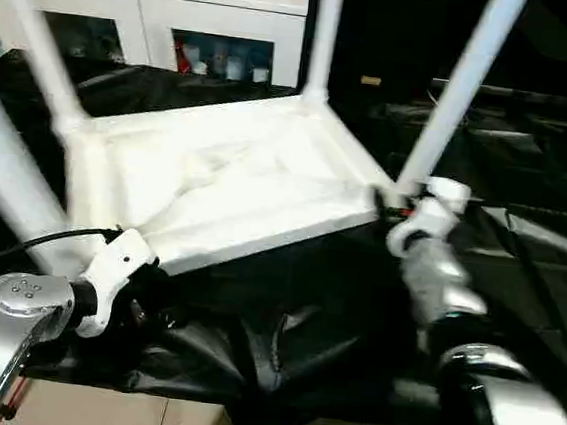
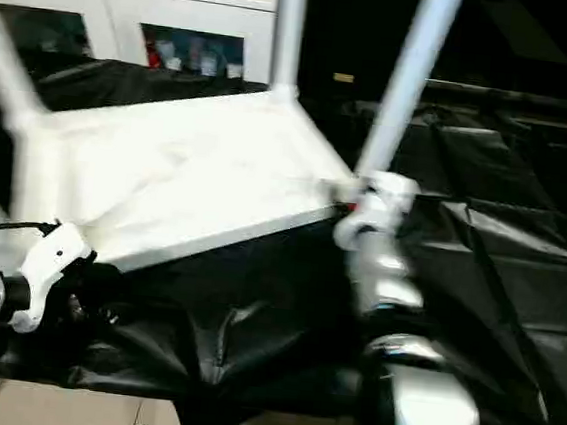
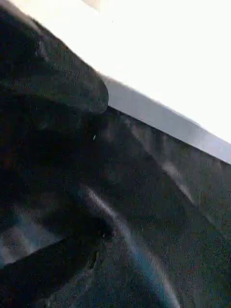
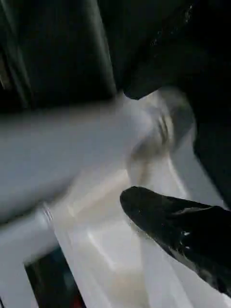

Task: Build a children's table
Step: Rotate table base

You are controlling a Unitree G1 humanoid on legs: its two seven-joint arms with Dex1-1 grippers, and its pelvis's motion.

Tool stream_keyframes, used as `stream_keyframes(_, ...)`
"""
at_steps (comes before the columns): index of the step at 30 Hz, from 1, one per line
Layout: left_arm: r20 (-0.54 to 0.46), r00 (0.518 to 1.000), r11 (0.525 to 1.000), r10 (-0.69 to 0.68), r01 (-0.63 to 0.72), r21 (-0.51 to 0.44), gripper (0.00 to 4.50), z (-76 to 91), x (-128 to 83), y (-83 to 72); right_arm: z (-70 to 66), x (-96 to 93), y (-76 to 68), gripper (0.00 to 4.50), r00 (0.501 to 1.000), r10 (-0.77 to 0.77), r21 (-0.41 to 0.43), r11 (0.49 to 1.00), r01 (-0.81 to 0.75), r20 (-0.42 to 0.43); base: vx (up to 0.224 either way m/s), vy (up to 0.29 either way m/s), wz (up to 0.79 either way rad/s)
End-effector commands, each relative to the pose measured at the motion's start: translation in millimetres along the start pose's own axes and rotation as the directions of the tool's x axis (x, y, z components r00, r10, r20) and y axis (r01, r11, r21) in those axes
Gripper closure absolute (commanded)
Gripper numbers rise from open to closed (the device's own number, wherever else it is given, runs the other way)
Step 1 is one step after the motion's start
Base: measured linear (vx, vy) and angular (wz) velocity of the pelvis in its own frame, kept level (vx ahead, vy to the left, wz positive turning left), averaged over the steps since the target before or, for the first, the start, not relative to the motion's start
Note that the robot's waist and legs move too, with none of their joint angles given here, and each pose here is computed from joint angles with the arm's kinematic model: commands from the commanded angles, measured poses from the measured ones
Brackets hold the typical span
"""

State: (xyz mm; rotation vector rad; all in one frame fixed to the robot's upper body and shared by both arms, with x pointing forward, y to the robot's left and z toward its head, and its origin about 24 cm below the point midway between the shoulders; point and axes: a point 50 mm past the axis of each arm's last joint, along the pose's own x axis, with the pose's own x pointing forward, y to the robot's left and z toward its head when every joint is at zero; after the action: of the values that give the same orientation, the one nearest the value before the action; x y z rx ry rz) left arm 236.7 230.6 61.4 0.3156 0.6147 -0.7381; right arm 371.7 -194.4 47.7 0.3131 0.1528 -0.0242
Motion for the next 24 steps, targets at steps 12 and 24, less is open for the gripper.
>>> stream_keyframes(12, 0.191, 0.977, 0.988, -0.098, 0.118, -0.096, 0.01, -17.6, -53.0, -3.5, 6.9, -4.5, -23.3, 1.01, 0.999, 0.034, -0.091, 0.995, -0.035, -0.012, 0.0, 0.0, 0.0)
stream_keyframes(24, 0.02, 1.0, 0.981, 0.02, -0.016, -0.195, 0.01, -35.2, -128.9, 38.0, -32.4, -25.0, 11.6, 1.01, 0.854, 0.479, -0.175, 0.84, -0.513, -0.204, 0.0, 0.0, 0.0)
